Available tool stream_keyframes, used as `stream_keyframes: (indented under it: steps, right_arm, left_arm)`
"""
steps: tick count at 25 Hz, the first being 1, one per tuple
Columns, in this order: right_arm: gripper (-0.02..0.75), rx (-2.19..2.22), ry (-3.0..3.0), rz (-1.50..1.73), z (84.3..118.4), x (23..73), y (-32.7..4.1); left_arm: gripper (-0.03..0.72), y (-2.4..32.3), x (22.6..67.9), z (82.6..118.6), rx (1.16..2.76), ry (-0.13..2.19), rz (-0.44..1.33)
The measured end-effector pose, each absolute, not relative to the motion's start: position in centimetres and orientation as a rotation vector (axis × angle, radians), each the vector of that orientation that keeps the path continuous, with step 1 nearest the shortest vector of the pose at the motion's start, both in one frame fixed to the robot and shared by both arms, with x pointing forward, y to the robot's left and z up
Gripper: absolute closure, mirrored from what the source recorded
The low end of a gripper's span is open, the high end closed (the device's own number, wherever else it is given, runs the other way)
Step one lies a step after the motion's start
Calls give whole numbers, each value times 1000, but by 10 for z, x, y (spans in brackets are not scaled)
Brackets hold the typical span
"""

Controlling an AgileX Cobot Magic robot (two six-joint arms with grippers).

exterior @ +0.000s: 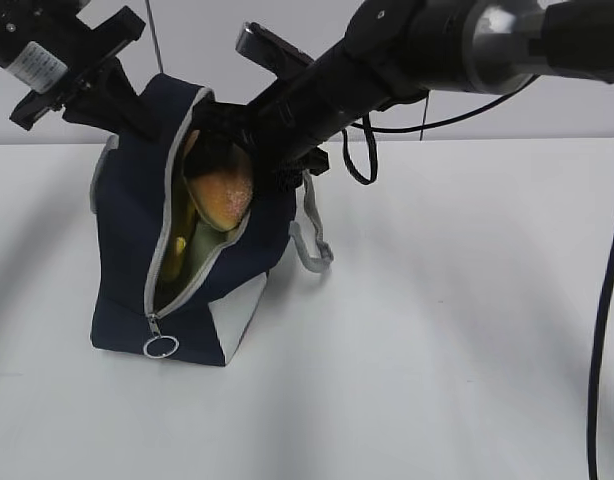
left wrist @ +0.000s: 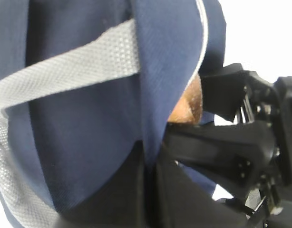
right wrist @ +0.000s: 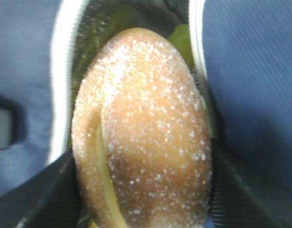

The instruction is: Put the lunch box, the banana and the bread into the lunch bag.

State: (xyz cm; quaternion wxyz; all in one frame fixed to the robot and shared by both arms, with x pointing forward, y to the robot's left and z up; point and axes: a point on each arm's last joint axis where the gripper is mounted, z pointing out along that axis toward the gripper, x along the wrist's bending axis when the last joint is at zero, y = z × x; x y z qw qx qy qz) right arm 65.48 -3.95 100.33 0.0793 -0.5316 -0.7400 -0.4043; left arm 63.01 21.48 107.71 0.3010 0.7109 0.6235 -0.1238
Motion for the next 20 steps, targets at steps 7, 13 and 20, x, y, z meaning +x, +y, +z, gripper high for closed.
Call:
stream_keyframes:
  steps: [7, 13, 20]
  right_arm:
    - [186, -1545, -2247, -1248, 1013, 656, -35]
    - [167, -1514, -2257, -1223, 993, 661, -27]
    - [120, -1363, -2356, -1201, 1009, 660, -27]
  left_arm:
    - [691, 215, 630, 1077, 1882, 1653, -331]
    - [691, 214, 630, 1078, 1876, 1651, -338]
    - [691, 214, 630, 1078, 1876, 1651, -338]
